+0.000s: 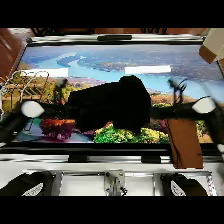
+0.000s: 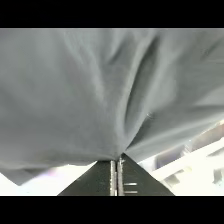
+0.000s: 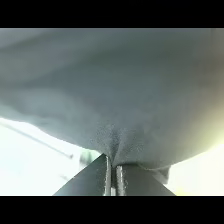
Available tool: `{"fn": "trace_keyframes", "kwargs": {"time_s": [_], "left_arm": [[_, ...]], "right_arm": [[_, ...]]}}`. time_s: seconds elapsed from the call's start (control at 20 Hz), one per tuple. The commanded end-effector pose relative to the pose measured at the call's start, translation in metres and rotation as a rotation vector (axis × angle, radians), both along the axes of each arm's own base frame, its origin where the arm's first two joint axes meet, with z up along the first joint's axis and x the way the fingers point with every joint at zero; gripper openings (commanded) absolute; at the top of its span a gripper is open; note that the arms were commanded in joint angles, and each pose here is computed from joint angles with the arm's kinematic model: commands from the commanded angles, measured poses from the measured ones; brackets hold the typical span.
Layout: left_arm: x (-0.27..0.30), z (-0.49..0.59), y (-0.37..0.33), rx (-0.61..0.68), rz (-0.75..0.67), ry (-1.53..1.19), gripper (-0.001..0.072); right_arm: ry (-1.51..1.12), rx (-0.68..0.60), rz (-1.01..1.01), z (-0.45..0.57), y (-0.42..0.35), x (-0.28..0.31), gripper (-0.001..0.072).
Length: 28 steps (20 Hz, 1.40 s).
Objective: Fold the shirts.
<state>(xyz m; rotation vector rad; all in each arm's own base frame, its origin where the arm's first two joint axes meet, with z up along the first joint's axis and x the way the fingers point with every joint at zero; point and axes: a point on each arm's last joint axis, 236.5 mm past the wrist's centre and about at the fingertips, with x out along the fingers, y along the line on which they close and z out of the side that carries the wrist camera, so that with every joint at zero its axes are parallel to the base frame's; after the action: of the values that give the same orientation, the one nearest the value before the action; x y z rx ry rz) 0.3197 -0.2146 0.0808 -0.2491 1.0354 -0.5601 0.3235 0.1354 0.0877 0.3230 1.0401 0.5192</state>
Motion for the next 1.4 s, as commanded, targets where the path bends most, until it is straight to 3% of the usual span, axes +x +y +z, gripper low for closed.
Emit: {"fn": "trace_keyframes", "kwargs": {"time_s": [0.0,0.1,0.2,0.35,0.45,0.65,0.85,1.05,1.35], "left_arm": [[0.000,0.187,0.054,0.055,0.057,-0.436,0.0035],[-0.040,0.320,0.067,-0.098,0.133,-0.691,0.0035],[-0.093,0.404,0.074,-0.199,0.117,-0.879,0.0035],[-0.134,0.453,0.085,-0.246,0.120,-1.003,0.0035],[-0.129,0.446,0.091,-0.204,0.134,-0.989,0.0035],[-0.064,0.358,0.114,0.101,0.193,-0.728,0.0035],[0.022,0.257,0.115,0.355,0.131,-0.509,0.0035],[0.116,0.143,0.112,0.492,0.079,-0.297,0.0035],[0.190,0.017,0.137,0.486,0.200,-0.066,0.0036]], "right_arm": [[-0.717,-0.065,-0.004,0.237,-0.011,0.007,0.0076],[-1.018,-0.075,-0.093,0.351,-0.026,-0.031,0.0076],[-1.184,0.011,-0.133,0.421,-0.026,-0.075,0.0076],[-1.235,0.158,-0.113,0.458,-0.013,-0.109,0.0076],[-1.207,0.164,-0.107,0.452,-0.011,-0.106,0.0076],[-0.869,-0.013,-0.130,0.362,-0.026,-0.046,0.0076],[-0.387,-0.213,-0.083,0.216,-0.045,0.030,0.0076],[-0.129,-0.189,-0.114,0.093,-0.042,0.122,0.0076],[0.001,0.022,-0.319,-0.008,-0.026,0.215,0.0076]]}}
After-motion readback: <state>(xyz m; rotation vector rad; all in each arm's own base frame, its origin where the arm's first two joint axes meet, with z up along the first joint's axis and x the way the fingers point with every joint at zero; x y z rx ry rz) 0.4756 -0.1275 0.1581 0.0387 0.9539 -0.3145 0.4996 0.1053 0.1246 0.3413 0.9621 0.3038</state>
